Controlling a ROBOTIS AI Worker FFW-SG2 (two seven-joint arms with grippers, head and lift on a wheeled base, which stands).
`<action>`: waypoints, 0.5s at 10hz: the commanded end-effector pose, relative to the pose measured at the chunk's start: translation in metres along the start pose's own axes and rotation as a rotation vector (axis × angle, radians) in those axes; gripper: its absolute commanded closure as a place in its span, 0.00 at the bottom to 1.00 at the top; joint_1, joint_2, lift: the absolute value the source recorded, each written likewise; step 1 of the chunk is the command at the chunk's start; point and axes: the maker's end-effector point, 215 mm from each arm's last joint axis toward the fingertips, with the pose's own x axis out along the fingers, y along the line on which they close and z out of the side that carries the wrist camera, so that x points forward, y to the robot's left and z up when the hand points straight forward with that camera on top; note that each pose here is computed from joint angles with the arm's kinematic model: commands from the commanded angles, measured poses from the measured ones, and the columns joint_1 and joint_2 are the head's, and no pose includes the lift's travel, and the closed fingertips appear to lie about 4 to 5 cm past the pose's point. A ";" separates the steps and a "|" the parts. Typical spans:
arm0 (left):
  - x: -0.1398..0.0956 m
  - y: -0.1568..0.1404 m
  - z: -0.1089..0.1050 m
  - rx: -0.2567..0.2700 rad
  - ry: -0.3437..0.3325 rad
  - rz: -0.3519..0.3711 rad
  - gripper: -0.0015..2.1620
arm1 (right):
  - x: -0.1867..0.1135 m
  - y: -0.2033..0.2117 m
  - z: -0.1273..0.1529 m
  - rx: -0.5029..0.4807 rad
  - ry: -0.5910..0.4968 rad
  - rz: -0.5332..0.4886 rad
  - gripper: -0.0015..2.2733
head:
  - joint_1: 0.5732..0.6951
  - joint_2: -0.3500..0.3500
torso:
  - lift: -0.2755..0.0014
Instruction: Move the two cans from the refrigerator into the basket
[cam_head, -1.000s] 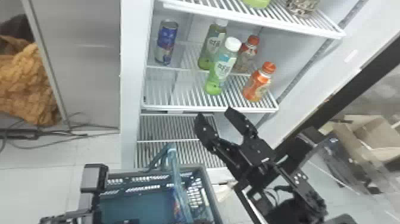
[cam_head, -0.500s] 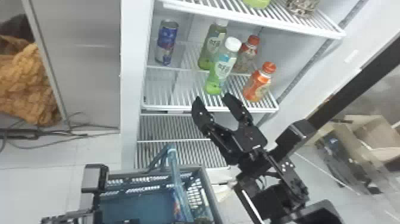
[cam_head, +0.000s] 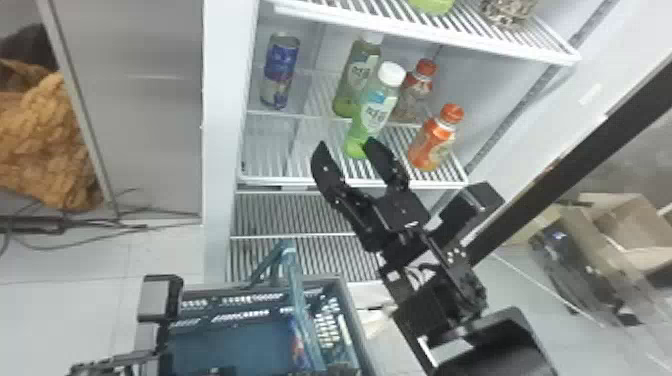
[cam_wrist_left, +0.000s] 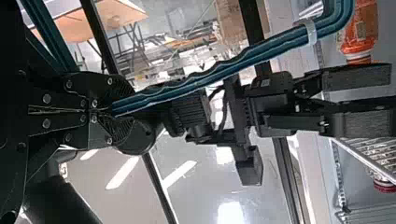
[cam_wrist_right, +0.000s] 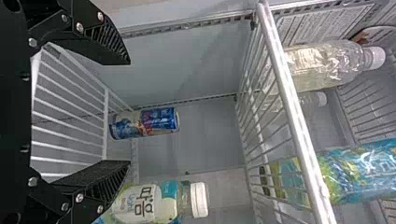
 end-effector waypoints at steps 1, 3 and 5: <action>0.000 0.000 0.000 0.001 0.000 0.000 0.55 | 0.013 -0.001 -0.005 -0.009 -0.015 0.010 0.12 | 1.00 0.00 | 0.00; 0.000 0.000 0.000 0.001 0.000 0.000 0.55 | 0.028 -0.007 -0.016 -0.008 -0.017 0.008 0.12 | 1.00 0.00 | 0.00; 0.001 0.000 0.001 0.002 0.001 0.001 0.55 | 0.043 -0.006 -0.016 -0.015 -0.034 0.017 0.12 | 1.00 0.00 | 0.00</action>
